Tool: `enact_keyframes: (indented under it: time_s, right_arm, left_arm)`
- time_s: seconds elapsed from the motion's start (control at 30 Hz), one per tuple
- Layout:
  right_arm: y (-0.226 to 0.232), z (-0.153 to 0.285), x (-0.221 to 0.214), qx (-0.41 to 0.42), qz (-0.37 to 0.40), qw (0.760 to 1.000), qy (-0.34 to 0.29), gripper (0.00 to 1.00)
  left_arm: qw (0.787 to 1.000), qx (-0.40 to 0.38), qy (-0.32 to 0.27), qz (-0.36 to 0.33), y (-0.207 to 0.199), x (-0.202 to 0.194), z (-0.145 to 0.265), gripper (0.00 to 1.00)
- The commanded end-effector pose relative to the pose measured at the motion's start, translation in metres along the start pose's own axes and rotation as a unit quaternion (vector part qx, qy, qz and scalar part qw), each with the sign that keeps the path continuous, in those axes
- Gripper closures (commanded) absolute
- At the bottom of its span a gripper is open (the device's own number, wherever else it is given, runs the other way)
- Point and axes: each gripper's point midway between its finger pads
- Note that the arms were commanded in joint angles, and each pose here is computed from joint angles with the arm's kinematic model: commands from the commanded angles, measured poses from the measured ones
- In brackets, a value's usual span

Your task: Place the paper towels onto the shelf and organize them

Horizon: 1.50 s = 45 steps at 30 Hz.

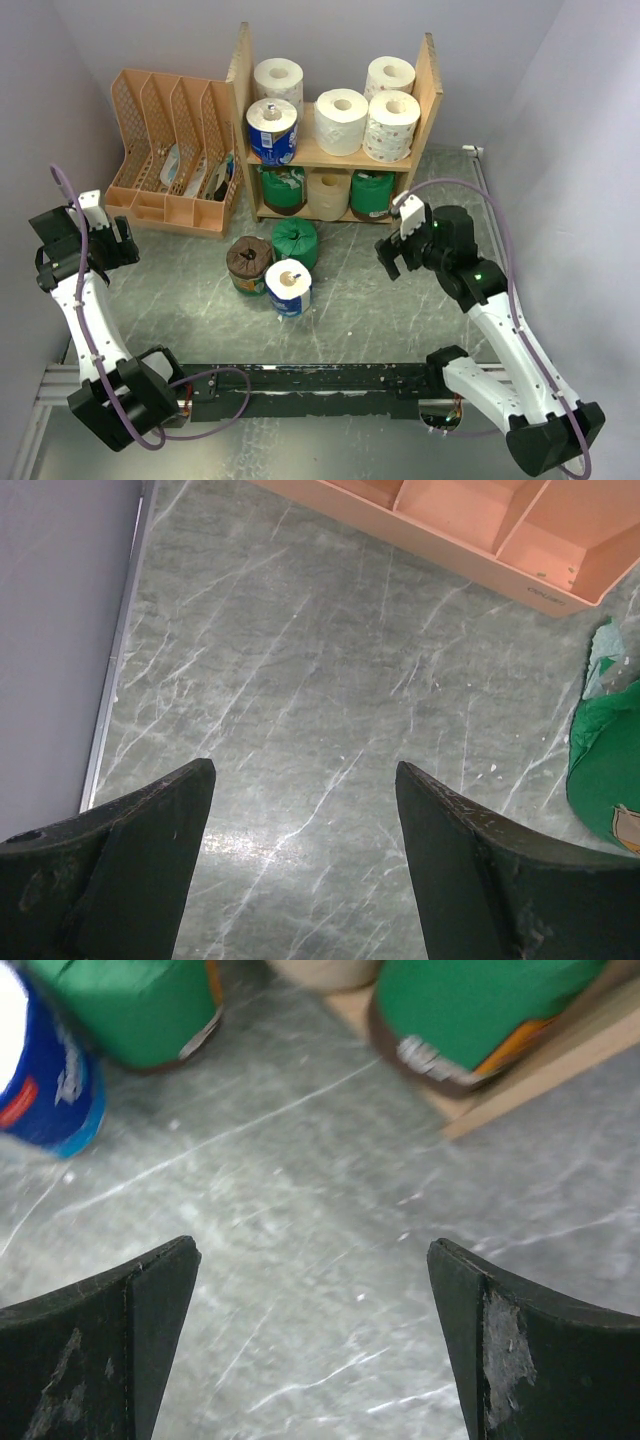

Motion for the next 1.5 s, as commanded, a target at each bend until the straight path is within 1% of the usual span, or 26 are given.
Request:
enact_keyframes:
  time_s: [0.0,0.1,0.17,0.27,0.5,0.7,0.8,1.03,1.13,1.23,1.27,1.33,1.47]
  right_arm:
    - [0.044,0.001,-0.024,0.126,0.005,0.992,-0.011,0.0]
    - [0.051,0.006,-0.017,0.144,0.016,0.989,-0.034,0.0]
    - [0.056,0.008,-0.02,0.159,0.016,0.987,-0.031,0.0]
    - [0.055,0.009,-0.022,0.159,0.016,0.986,-0.035,0.0]
    - [0.054,-0.001,-0.036,0.172,-0.002,0.985,-0.003,0.0]
    - [0.046,-0.009,-0.05,0.17,-0.027,0.985,0.028,0.0]
    - [0.039,-0.01,-0.054,0.164,-0.039,0.985,0.036,0.0]
    - [0.028,-0.012,-0.059,0.15,-0.055,0.986,0.038,0.0]
    - [0.025,-0.016,-0.062,0.15,-0.062,0.986,0.048,0.0]
    - [0.026,-0.019,-0.062,0.161,-0.065,0.983,0.06,0.0]
    - [0.027,-0.02,-0.058,0.171,-0.059,0.981,0.066,0.0]
    - [0.037,-0.022,-0.044,0.197,-0.025,0.977,0.081,0.0]
    - [0.055,-0.027,-0.018,0.228,0.092,0.961,0.13,0.0]
  left_arm:
    - [1.0,0.002,-0.006,0.0,0.003,0.0,0.001,0.15]
    - [1.0,0.0,-0.012,-0.004,0.001,0.002,0.003,0.15]
    - [1.0,-0.002,-0.009,-0.004,0.001,0.001,0.002,0.15]
    - [1.0,-0.003,-0.004,-0.003,0.001,-0.001,-0.001,0.15]
    - [1.0,-0.021,0.008,-0.004,-0.003,-0.005,-0.006,0.13]
    - [0.998,-0.051,-0.027,-0.028,-0.016,0.006,0.006,0.12]
    - [0.997,-0.067,-0.03,-0.033,-0.022,0.007,0.008,0.12]
    - [0.997,-0.074,-0.021,-0.031,-0.024,0.004,0.004,0.14]
    - [0.997,-0.071,-0.012,-0.026,-0.022,0.001,0.0,0.16]
    - [0.997,-0.071,-0.01,-0.027,-0.021,0.001,-0.001,0.16]
    - [0.997,-0.073,-0.011,-0.029,-0.022,0.001,0.0,0.16]
    - [0.997,-0.074,-0.016,-0.032,-0.023,0.002,0.002,0.15]
    - [0.997,-0.065,-0.012,-0.028,-0.02,0.0,0.0,0.15]
Point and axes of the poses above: each gripper's point midway between its finger pads, its own z axis back along the fingers, its own y axis along the line the jaws close on, x = y × z, and after that the axes turned 3 degrees about -z, right-handed
